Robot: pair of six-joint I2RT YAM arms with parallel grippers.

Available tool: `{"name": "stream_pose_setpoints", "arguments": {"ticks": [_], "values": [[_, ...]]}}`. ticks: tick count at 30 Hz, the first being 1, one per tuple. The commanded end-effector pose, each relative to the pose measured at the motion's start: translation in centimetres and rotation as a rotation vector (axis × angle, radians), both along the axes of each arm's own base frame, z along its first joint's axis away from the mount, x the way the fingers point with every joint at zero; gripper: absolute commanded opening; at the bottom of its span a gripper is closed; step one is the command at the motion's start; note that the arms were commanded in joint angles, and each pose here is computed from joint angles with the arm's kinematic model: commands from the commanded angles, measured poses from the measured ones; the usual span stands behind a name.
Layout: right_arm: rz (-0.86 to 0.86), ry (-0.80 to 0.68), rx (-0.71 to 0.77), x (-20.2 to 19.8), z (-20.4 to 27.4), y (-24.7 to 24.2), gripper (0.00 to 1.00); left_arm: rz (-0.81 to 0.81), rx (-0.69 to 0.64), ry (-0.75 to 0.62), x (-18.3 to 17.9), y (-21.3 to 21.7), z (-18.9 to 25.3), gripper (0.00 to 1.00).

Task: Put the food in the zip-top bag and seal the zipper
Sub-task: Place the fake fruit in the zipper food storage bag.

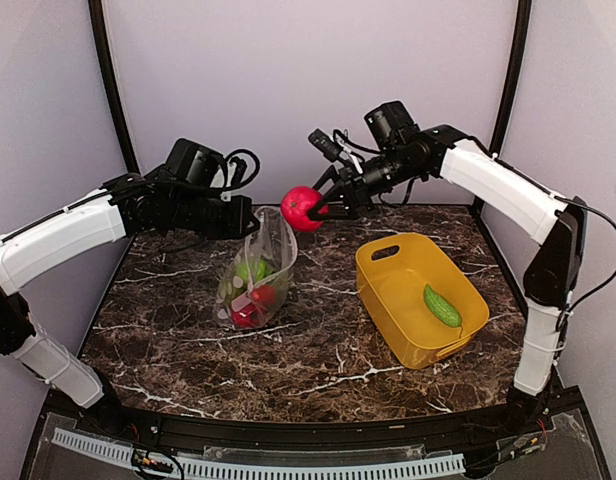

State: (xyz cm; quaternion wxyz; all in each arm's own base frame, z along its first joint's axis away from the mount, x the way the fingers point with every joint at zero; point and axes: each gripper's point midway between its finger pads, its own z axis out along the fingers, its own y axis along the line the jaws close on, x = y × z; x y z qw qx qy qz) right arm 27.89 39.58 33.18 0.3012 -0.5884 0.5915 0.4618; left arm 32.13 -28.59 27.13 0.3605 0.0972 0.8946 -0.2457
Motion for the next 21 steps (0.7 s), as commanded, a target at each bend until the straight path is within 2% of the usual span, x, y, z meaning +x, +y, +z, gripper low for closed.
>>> {"name": "stream_pose_setpoints", "arguments": {"ticks": [1,6,12,17,21], "values": [[0.029,0.08,0.039,0.7,-0.6,3.1,0.59,0.012,-0.022,-0.024,-0.4,0.8,1.8,0.01],[0.022,0.149,0.014,1.4,-2.7,4.5,0.59,0.015,-0.025,-0.034,-0.5,1.0,2.2,0.01],[-0.012,0.161,-0.032,1.8,-4.6,6.2,0.6,0.018,-0.033,-0.036,-0.6,1.0,2.3,0.01],[-0.102,0.089,-0.138,1.9,-7.0,7.6,0.65,0.024,-0.033,-0.037,-0.5,1.1,2.1,0.01],[-0.173,-0.034,-0.243,1.9,-8.5,8.3,0.71,0.027,-0.033,-0.036,-0.4,1.1,1.9,0.01]]}}
